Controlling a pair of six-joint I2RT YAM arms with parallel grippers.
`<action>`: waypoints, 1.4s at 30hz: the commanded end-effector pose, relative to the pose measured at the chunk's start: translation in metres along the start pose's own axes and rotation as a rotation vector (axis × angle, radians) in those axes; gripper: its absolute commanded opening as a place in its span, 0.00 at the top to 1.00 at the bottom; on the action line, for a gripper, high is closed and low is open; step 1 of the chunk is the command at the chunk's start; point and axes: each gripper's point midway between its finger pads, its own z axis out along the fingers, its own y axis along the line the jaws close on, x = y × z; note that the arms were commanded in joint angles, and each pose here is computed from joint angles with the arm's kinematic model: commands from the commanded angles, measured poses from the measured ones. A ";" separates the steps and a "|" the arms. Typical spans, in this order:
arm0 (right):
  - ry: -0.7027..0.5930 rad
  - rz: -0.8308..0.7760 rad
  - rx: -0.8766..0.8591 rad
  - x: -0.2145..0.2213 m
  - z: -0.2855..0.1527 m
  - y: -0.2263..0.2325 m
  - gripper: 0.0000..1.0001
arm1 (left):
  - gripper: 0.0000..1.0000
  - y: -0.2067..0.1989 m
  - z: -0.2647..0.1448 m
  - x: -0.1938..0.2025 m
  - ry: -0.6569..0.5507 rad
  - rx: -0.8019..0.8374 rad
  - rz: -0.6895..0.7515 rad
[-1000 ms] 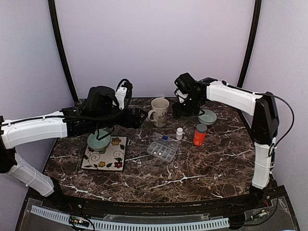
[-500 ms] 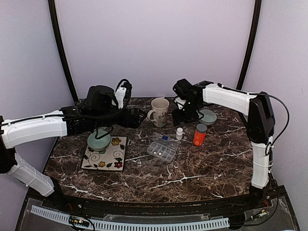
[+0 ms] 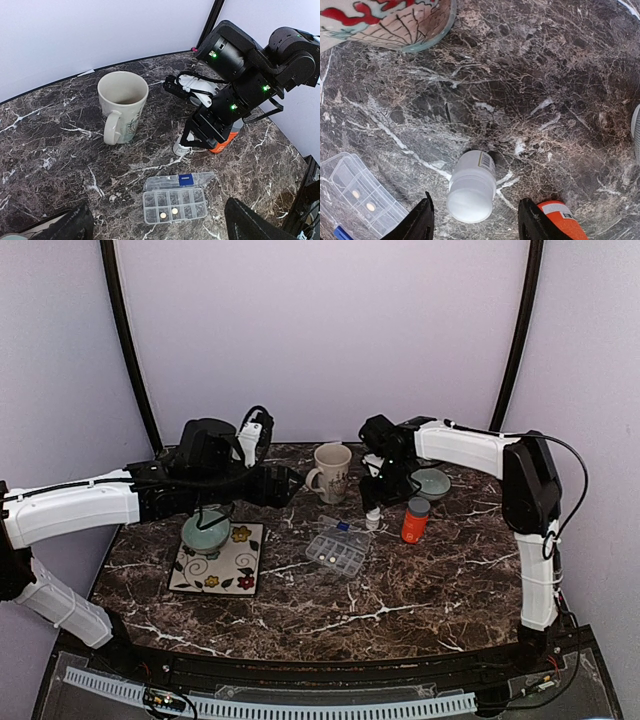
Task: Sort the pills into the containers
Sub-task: Pick up the pill bottle from the center of the board.
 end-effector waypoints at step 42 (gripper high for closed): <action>0.061 -0.021 -0.048 0.003 0.012 0.006 0.61 | 0.07 0.010 0.001 0.003 -0.002 0.025 -0.061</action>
